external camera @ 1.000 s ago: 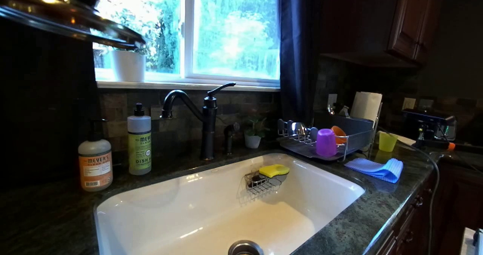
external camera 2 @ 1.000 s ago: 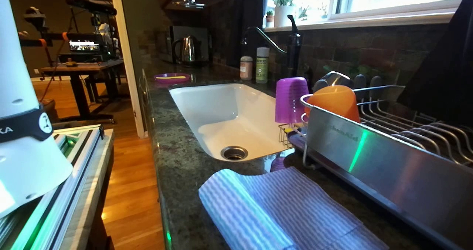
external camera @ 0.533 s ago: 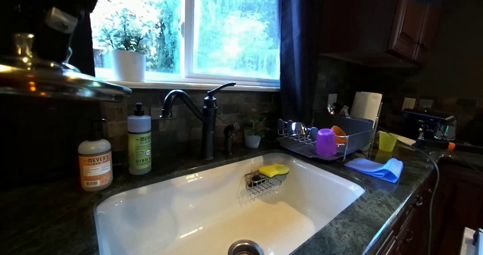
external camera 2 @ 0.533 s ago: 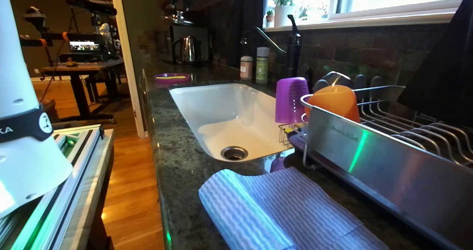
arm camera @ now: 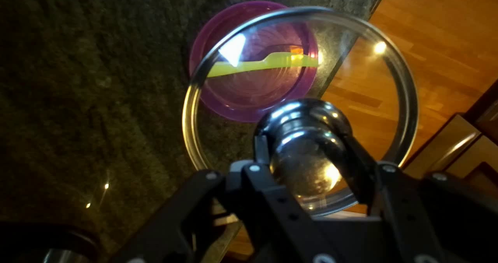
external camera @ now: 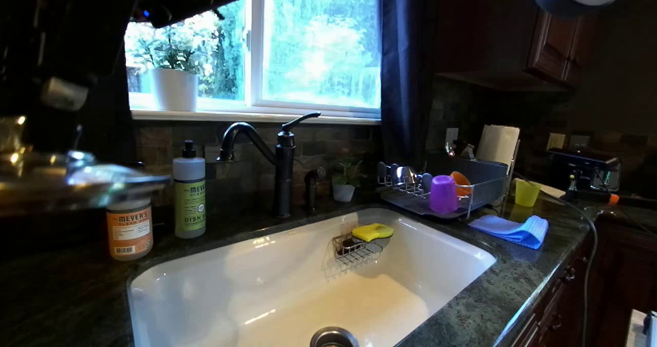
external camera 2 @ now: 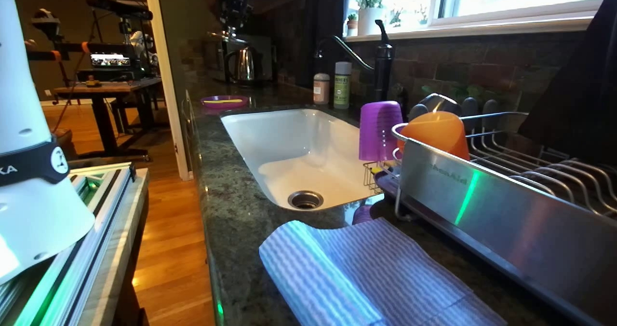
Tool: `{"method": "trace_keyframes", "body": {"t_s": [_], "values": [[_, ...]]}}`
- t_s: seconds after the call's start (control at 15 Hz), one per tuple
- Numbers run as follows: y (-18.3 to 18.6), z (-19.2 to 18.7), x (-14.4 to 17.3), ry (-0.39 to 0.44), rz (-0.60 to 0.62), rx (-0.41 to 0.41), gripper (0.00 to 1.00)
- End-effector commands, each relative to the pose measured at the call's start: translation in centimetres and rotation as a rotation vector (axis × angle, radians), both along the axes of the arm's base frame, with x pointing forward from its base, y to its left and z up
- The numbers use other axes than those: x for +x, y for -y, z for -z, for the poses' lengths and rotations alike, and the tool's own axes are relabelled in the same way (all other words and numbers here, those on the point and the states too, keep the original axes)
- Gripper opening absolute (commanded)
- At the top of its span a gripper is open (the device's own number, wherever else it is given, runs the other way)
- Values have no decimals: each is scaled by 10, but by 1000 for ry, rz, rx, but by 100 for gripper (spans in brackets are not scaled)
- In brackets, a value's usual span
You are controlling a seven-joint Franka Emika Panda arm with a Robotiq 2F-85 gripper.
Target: Remove the lid from the dish rack and place it on the plate on the counter top
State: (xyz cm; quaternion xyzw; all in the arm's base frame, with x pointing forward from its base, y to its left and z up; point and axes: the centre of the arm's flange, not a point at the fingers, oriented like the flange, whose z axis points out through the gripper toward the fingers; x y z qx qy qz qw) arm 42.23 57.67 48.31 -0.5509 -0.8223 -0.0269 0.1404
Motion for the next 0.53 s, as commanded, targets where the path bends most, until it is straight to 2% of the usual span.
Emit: {"method": "trace_keyframes", "body": {"t_s": [0.0, 0.27, 0.47], "values": [[-45, 58, -8, -80, -41, -6, 24], [-81, 121, -31, -104, -43, -42, 24], [-83, 138, -37, -96, -15, -100, 24]]}}
